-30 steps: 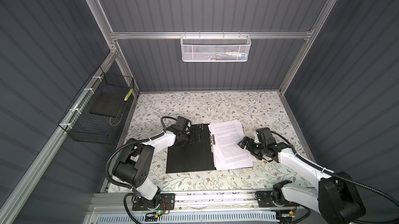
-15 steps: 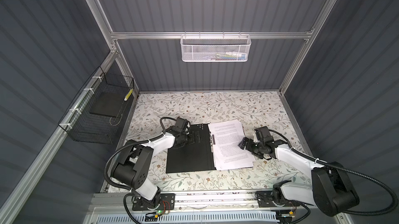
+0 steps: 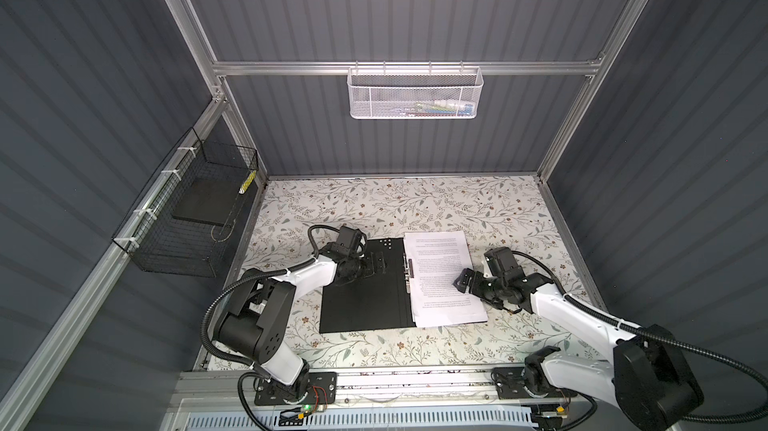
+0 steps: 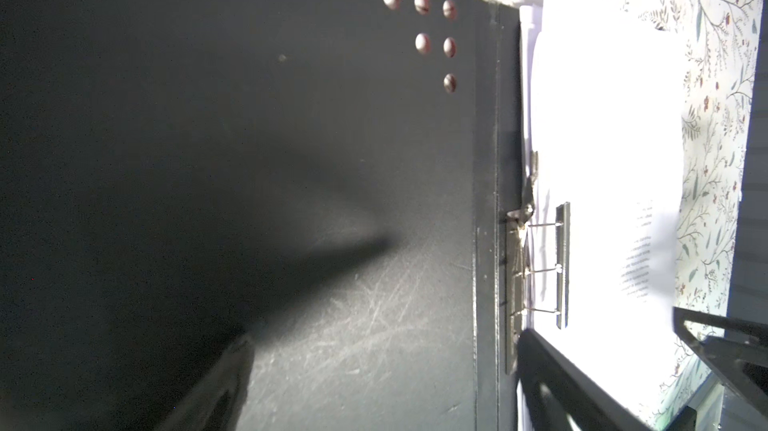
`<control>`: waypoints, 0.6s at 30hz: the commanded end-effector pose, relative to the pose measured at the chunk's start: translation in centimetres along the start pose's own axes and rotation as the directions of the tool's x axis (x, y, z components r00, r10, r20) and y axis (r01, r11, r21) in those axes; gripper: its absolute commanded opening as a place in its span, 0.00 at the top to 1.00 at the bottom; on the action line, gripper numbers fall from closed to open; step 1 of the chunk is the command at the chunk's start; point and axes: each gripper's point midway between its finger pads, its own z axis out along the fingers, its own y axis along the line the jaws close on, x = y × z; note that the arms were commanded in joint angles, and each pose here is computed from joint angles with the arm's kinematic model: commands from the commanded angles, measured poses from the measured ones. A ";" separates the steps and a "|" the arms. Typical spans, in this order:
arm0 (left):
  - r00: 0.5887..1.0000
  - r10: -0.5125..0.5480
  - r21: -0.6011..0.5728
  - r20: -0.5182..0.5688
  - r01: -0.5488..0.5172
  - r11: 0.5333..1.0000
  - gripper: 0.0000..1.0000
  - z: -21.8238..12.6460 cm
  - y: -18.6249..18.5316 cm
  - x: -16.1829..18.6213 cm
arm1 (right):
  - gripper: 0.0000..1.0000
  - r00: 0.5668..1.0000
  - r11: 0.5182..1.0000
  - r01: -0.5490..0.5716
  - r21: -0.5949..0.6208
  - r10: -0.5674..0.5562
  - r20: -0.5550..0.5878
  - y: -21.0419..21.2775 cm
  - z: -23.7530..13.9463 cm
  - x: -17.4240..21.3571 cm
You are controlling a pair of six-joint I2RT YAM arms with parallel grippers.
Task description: Put the files into the folder
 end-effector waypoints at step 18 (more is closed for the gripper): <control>0.984 0.006 -0.073 -0.177 -0.019 0.997 0.00 0.0 1.9 4.2 | 0.12 0.949 0.949 0.315 0.020 -0.315 0.000 13.8 7.8 -18.4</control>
